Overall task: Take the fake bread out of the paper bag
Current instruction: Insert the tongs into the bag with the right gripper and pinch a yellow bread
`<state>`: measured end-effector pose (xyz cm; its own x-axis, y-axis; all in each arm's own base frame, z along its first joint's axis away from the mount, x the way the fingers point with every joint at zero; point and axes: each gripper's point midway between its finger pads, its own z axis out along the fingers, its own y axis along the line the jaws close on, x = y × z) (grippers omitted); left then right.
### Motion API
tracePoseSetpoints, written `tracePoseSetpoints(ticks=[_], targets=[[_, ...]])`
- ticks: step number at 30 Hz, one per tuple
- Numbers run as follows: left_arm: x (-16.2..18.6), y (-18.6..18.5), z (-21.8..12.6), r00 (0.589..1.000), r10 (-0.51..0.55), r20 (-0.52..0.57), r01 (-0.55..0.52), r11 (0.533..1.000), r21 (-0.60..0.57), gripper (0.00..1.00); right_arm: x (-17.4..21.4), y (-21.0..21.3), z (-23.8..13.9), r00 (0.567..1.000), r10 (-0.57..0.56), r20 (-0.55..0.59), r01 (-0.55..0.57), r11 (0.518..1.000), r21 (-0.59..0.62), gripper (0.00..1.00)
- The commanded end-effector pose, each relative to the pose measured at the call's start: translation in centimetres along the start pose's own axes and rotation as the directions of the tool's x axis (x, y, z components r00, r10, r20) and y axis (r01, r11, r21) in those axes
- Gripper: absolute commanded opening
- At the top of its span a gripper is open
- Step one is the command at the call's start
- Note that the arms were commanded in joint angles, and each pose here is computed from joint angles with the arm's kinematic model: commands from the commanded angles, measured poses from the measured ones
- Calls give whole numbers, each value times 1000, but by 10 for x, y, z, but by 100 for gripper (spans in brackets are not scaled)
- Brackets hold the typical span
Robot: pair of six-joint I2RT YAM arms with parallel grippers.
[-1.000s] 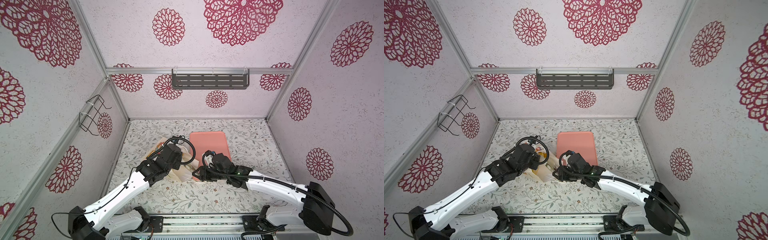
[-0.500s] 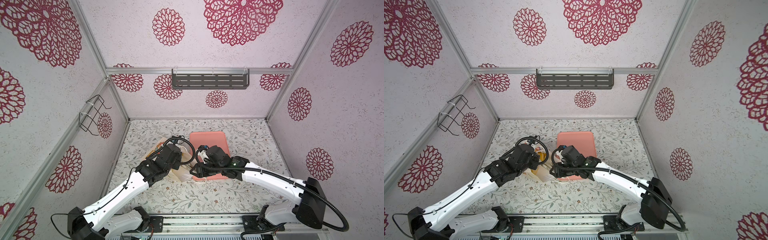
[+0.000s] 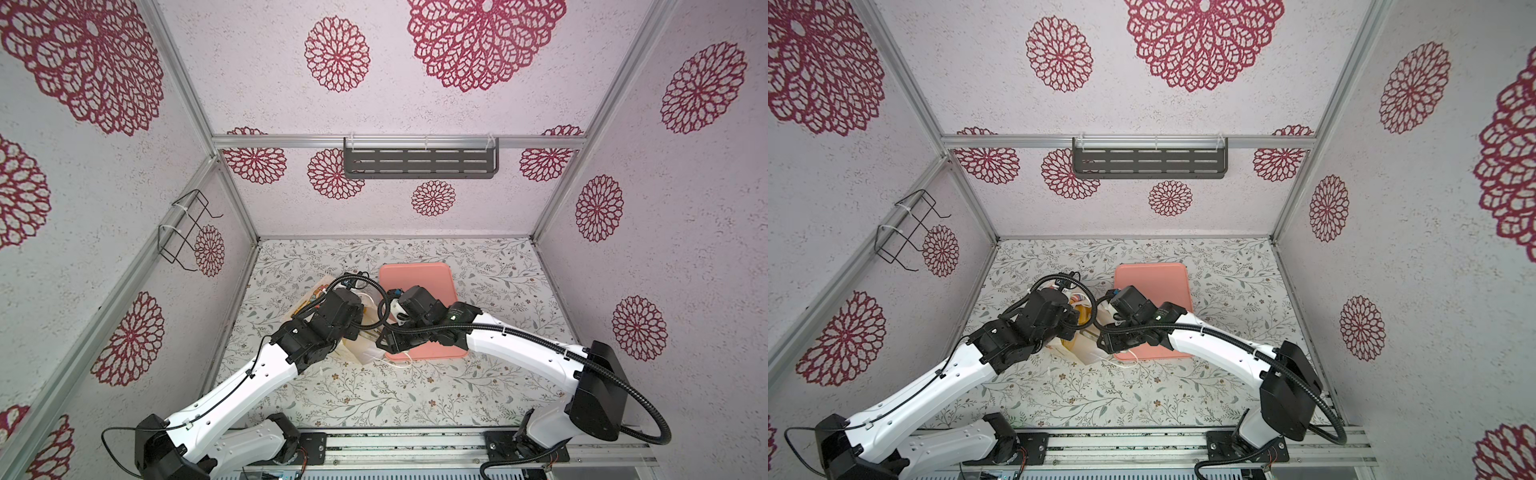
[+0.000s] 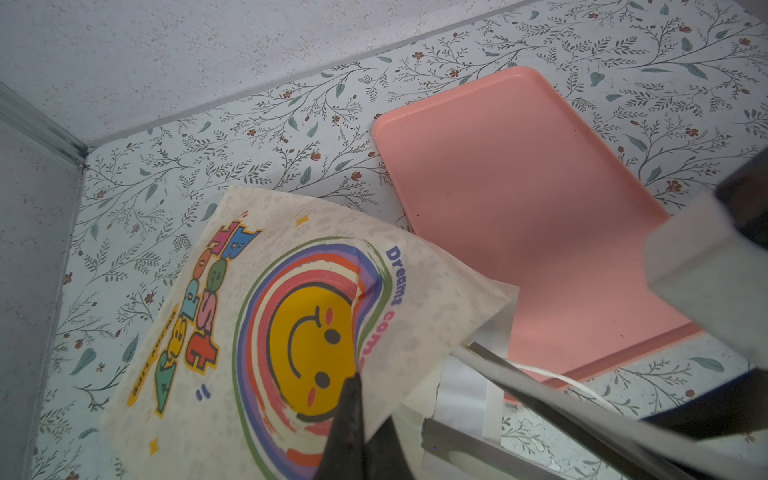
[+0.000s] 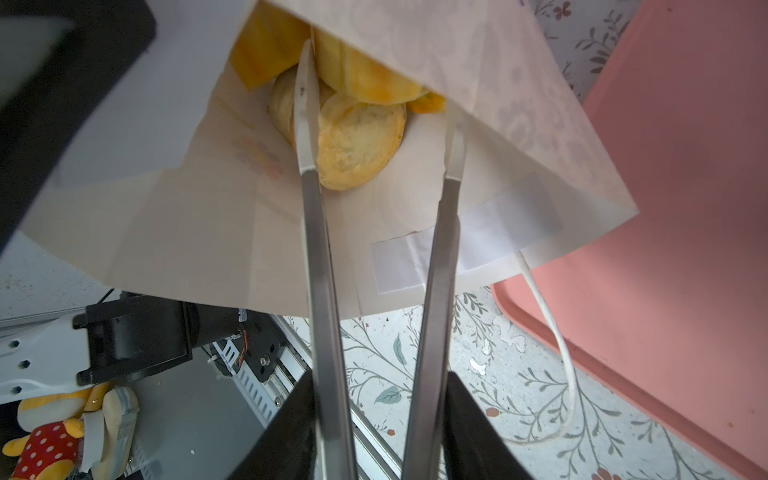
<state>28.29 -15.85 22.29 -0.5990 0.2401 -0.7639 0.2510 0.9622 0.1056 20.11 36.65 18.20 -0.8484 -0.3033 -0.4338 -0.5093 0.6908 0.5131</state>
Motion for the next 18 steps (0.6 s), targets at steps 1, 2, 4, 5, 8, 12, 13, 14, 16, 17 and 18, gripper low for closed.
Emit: tracePoseSetpoints(ticks=[1, 2, 4, 5, 8, 12, 13, 14, 16, 17, 18], targets=[[-9, 1, -10, 999, -7, 32, 7, 1000, 7, 0, -23, 15, -11, 996, -43, 77, 47, 998, -45, 44], [-10, 2, -11, 999, -8, 35, 8, 1000, 8, 0, -23, 16, -12, 996, -46, 78, 49, 998, -47, 42], [-10, 2, -12, 999, -11, 40, 11, 1000, 9, 0, -23, 16, -14, 996, -48, 80, 52, 997, -49, 36], [-11, 2, -13, 999, -12, 45, 12, 1000, 10, 0, -23, 16, -15, 995, -47, 83, 51, 997, -50, 32], [-12, 4, -15, 998, -15, 56, 15, 1000, 6, 0, -20, 16, -19, 995, -43, 85, 48, 997, -53, 21], [-14, 5, -16, 998, -29, 63, 29, 1000, 3, 0, -15, 14, -27, 996, -30, 89, 35, 998, -51, 11], [-15, 6, -17, 997, -38, 67, 38, 999, 2, 0, -11, 13, -28, 996, -27, 85, 31, 998, -46, 8], [-15, 7, -18, 997, -45, 65, 45, 999, -1, 0, -9, 12, -31, 996, -25, 85, 29, 999, -46, 6], [-17, 8, -19, 996, -66, 65, 67, 998, -8, 0, -2, 10, -35, 997, -23, 76, 26, 999, -39, 0], [-17, 9, -20, 995, -74, 65, 75, 997, -14, 0, 2, 9, -37, 997, -24, 71, 27, 999, -37, 0], [-18, 12, -21, 994, -85, 64, 86, 996, -23, 0, 7, 9, -39, 998, -25, 65, 27, 999, -35, 0]])
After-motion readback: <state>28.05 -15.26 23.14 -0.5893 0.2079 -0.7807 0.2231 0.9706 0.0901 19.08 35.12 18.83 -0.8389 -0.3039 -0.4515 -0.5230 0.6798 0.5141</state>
